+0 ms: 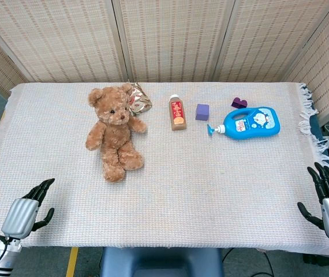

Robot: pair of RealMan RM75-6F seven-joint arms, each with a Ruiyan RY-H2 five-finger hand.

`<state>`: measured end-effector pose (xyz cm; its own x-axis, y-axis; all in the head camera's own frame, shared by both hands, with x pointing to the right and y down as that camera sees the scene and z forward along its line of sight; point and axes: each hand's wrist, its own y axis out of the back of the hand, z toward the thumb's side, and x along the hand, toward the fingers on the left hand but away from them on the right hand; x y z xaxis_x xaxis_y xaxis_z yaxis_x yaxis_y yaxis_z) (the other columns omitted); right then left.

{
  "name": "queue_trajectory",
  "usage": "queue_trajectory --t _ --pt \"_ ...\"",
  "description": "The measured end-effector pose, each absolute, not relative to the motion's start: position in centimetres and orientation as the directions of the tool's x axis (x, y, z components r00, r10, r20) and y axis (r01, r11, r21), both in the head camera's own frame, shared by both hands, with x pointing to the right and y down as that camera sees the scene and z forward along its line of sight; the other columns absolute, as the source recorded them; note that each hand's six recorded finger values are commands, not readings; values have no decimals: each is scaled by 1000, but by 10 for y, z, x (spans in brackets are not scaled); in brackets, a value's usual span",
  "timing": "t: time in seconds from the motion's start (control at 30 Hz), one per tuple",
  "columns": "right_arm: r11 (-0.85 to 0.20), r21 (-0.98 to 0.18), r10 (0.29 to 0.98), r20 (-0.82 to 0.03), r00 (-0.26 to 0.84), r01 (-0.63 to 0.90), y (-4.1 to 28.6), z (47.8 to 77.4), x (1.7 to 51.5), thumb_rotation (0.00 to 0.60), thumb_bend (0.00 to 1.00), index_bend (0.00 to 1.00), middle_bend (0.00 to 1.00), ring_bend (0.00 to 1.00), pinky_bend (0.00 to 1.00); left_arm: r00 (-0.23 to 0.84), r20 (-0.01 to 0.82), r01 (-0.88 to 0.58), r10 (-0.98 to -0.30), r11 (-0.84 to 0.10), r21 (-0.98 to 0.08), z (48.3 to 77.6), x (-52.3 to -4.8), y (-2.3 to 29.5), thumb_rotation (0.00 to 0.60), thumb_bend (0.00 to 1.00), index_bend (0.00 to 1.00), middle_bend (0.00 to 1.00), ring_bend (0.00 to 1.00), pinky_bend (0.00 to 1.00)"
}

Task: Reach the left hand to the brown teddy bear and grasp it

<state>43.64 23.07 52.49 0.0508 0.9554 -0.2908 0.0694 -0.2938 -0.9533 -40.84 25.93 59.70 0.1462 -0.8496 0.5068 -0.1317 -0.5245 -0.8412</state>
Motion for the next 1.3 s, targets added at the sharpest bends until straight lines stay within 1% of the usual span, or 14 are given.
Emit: queue_trajectory --t 0.17,0.33,0.43,0.6,0.77,0.97,1.2,1.3 --pt "-319 -946 947 -316 55 64 232 528 435 600 134 0 0 0 33 140 506 -125 -851 -522 -843 598 -407 260 600 427 0 85 169 493" --pt "-320 -945 945 -313 91 69 232 528 429 600 134 0 0 0 34 133 508 -112 -851 -522 -845 601 -406 262 600 426 0 79 127 407" --pt "-323 -943 941 -312 128 79 232 528 426 600 127 0 0 0 34 138 517 -128 -845 -532 -837 606 -403 262 600 414 0 49 91 369" --pt "-332 -937 938 -315 145 107 231 527 427 600 94 0 0 0 34 139 535 -143 -833 -552 -822 618 -397 260 600 389 0 16 61 350" --pt "-317 -940 943 -299 148 126 229 524 428 600 92 0 0 0 34 116 507 -165 -854 -520 -838 627 -390 249 600 384 0 0 5 308" --pt "-363 -923 927 -344 148 127 228 530 429 600 92 0 0 0 34 42 457 -208 -888 -455 -866 637 -381 226 600 374 0 2 19 291" --pt "-380 -909 922 -357 150 170 228 529 428 600 92 0 0 0 40 -35 476 -319 -879 -442 -838 655 -359 199 600 365 0 81 83 292" --pt "-387 -906 919 -363 154 172 228 529 429 600 92 0 0 0 40 -62 491 -373 -869 -436 -819 666 -344 187 600 366 0 91 95 297"
